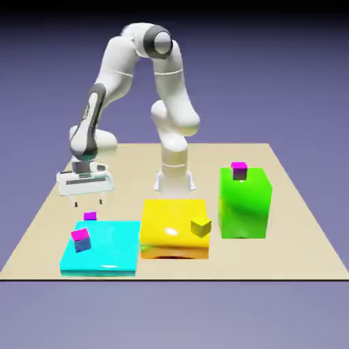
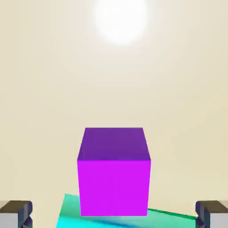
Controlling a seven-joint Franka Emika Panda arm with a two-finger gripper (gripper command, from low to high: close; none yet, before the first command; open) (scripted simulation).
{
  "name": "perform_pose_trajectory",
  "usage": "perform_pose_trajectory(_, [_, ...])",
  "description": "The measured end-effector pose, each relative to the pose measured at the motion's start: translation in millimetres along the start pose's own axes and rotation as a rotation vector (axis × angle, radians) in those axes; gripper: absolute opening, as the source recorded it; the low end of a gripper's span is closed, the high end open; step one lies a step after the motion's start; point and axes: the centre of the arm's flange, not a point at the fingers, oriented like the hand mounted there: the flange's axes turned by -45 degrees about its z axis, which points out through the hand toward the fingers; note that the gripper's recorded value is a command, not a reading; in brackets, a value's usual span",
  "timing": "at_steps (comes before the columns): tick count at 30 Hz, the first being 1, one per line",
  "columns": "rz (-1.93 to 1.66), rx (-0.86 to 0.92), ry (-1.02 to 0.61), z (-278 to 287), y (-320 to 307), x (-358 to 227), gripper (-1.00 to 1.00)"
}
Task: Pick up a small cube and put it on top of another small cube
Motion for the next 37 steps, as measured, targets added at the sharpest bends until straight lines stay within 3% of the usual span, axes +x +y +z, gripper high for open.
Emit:
perform_pose_trajectory(4, [0.002,-0.002,0.004,40,3,5,0.0])
perform_pose_trajectory(5, [0.003,-0.002,0.004,40,3,5,-1.0])
perform_pose_trajectory(14, [0.002,-0.001,0.005,-28,2,-3,-1.0])
perform_pose_trajectory(21, [-0.313,-0.131,-0.066,-29,-46,-119,-1.0])
perform_pose_trajectory(28, [-0.605,-0.26,-0.007,-44,-62,-228,-1.0])
perform_pose_trajectory(30, [-0.623,-0.268,0.002,-46,-62,-235,-1.0])
perform_pose_trajectory(33, [-0.624,-0.268,0.001,10,-52,-225,-1.0])
perform_pose_trajectory(34, [-0.623,-0.268,0.002,21,-50,-223,1.0])
perform_pose_trajectory(37, [-0.624,-0.269,0.001,3,-54,-227,1.0])
